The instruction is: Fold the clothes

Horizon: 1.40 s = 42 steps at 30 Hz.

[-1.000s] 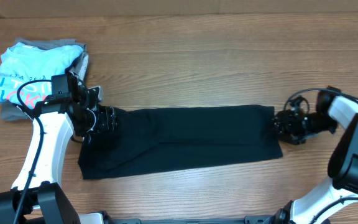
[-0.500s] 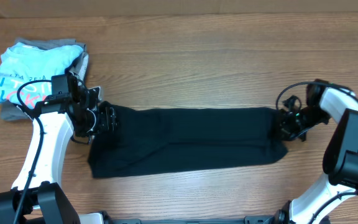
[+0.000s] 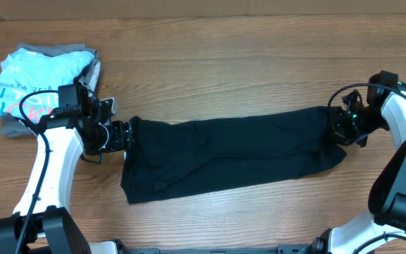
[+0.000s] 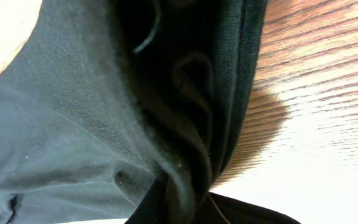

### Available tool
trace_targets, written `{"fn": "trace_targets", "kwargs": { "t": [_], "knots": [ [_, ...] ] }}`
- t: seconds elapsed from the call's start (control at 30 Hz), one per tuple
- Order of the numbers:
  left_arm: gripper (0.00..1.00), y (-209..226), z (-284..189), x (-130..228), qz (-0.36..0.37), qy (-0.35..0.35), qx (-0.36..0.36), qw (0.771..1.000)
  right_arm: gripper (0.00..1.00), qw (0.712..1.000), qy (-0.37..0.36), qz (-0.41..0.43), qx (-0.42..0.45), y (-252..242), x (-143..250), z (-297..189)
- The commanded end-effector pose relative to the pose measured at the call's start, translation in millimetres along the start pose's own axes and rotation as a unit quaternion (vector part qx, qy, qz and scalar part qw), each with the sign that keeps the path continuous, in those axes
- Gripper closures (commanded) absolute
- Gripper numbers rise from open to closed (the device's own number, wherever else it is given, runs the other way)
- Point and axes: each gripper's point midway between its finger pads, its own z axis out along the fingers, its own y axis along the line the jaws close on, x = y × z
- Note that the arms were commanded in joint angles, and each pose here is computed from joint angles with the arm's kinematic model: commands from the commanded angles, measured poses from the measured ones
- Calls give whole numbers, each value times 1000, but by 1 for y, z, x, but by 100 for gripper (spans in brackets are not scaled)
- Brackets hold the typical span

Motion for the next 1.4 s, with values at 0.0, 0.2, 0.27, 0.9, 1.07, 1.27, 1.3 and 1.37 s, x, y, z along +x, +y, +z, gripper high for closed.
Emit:
{"fn": "trace_targets", "kwargs": {
  "t": [0.0,0.2,0.27,0.9,1.07,1.27,1.3,1.37],
  "knots": [
    [25,0,0,0,10,-1,0,1000,82,1000,-21,-5,5,2,-8,-9],
    [26,0,0,0,10,0,0,1000,95,999,-33,-8,12,-1,-14,-10],
    [26,0,0,0,10,0,0,1000,94,999,-34,-7,12,-1,-14,-10],
    [27,0,0,0,10,0,0,1000,45,990,-99,82,56,-65,-37,-9],
    [27,0,0,-2,11,-4,0,1000,46,990,-127,58,31,-76,-55,-7],
    [27,0,0,-5,13,-11,0,1000,47,998,-62,11,-23,-67,-45,34],
    [27,0,0,-5,13,-11,0,1000,47,998,-51,11,-24,-69,-43,39],
    [27,0,0,-5,13,-11,0,1000,51,999,-23,19,-32,-71,-35,54]
  ]
}}
